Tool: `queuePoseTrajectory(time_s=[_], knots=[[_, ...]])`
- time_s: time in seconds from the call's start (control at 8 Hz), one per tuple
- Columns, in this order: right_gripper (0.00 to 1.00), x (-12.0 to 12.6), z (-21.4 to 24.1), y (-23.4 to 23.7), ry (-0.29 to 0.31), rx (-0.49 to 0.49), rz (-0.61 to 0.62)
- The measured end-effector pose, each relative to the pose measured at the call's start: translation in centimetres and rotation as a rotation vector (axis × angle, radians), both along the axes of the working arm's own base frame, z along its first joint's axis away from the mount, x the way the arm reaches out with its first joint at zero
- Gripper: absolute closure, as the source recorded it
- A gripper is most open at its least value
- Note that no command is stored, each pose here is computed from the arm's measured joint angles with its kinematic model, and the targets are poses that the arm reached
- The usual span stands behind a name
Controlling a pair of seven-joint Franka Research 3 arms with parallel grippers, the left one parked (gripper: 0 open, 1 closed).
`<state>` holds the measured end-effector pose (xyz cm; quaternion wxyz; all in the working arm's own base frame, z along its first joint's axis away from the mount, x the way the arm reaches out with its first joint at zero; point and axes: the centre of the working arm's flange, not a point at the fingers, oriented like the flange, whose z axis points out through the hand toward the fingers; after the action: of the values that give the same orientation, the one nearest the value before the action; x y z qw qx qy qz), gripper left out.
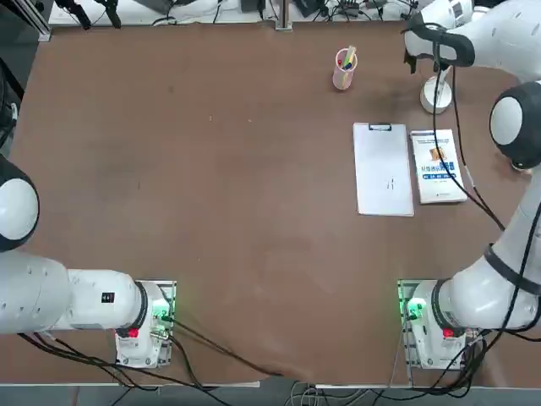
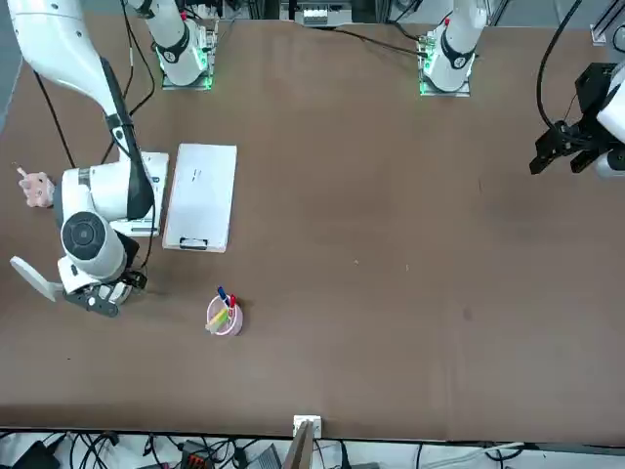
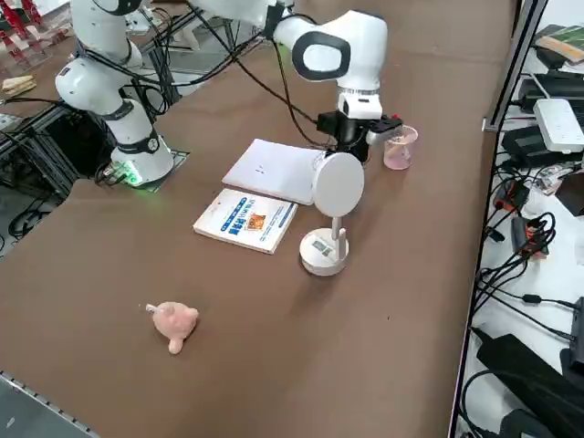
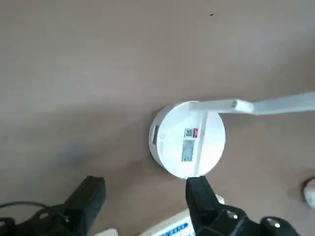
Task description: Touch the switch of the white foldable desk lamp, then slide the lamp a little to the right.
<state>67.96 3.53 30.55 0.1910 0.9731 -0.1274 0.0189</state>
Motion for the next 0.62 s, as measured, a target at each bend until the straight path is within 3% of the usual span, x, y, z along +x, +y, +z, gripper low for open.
queuePoseTrajectory(time_s=[0.62], knots=[[0.0,-0.9,2.0,4.8,0.028,-0.003,0.1]])
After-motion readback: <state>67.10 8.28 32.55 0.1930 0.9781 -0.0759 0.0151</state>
